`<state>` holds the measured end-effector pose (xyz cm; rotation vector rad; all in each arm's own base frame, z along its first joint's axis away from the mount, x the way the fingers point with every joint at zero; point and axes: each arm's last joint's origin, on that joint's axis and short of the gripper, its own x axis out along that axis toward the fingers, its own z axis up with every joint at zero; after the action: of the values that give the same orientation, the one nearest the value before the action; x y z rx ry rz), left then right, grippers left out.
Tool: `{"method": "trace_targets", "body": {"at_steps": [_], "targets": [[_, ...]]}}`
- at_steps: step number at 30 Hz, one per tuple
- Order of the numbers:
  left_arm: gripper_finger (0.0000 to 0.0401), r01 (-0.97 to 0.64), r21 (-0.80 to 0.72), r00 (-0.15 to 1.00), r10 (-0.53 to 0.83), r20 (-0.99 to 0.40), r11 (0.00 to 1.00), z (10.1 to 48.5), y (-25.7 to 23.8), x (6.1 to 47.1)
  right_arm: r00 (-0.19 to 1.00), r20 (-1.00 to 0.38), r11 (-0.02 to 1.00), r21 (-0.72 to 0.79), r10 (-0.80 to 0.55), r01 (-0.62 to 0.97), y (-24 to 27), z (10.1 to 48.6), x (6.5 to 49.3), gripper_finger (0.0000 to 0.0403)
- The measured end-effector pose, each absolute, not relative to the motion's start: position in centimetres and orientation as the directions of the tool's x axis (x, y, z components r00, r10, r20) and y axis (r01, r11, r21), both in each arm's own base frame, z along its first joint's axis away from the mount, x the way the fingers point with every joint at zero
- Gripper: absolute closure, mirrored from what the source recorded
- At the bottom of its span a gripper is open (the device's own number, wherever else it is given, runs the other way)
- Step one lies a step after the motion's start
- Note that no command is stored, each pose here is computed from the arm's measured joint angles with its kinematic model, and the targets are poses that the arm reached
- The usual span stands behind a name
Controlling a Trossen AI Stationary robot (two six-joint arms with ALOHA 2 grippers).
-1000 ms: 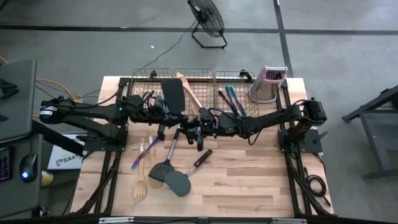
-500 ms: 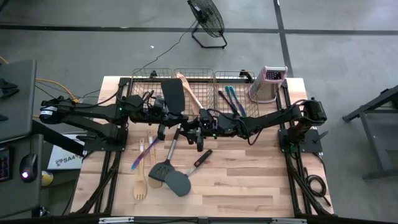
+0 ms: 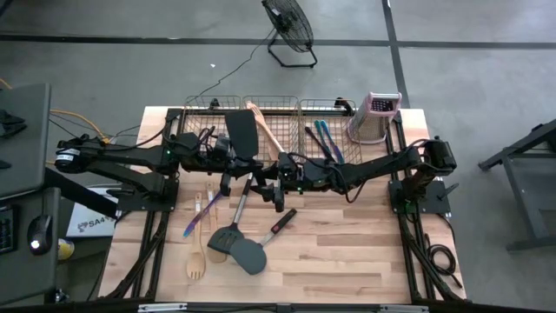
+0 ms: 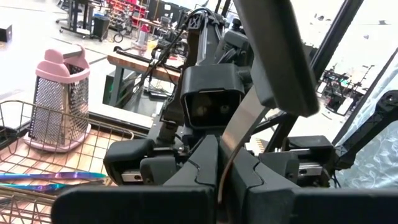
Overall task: Pick & Place Kitchen Items
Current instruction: Put the black spatula into the left wire basket
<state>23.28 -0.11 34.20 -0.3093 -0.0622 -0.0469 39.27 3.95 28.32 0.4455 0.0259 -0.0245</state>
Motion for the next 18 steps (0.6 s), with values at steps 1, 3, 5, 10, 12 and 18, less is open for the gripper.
{"method": "trace_targets", "body": {"at_steps": [1, 3, 5, 10, 12, 18], "targets": [[0.0401, 0.055, -0.303, 0.997, -0.036, 0.068, 0.952, 34.2, -0.1, 23.3, 0.999, -0.03, 0.902, 0.43, -0.018, 0.029, 4.0, 28.3, 39.3, 0.0166], [0.0401, 0.054, -0.303, 0.997, -0.034, 0.069, 0.952, 34.2, -0.1, 23.3, 0.999, -0.032, 0.902, 0.43, -0.018, 0.03, 4.0, 28.3, 39.3, 0.0166], [0.0401, 0.052, -0.303, 0.997, -0.033, 0.068, 0.952, 34.3, -0.1, 23.1, 0.999, -0.041, 0.903, 0.429, -0.018, 0.034, 4.0, 28.2, 39.3, 0.0167], [0.0401, 0.007, -0.29, 0.999, 0.008, 0.051, 0.957, 34.6, 0.0, 22.2, 0.992, -0.126, 0.907, 0.416, -0.019, 0.07, 3.9, 28.1, 38.7, 0.0167], [0.0401, -0.014, -0.289, 0.999, 0.029, 0.045, 0.957, 34.7, 0.1, 21.7, 0.986, -0.167, 0.909, 0.408, -0.02, 0.087, 3.8, 28.2, 38.3, 0.0167], [0.0401, -0.142, -0.288, 0.989, 0.149, 0.004, 0.947, 34.8, 0.4, 20.3, 0.976, -0.216, 0.911, 0.398, -0.026, 0.112, 3.7, 29.1, 37.2, 0.0167]]}}
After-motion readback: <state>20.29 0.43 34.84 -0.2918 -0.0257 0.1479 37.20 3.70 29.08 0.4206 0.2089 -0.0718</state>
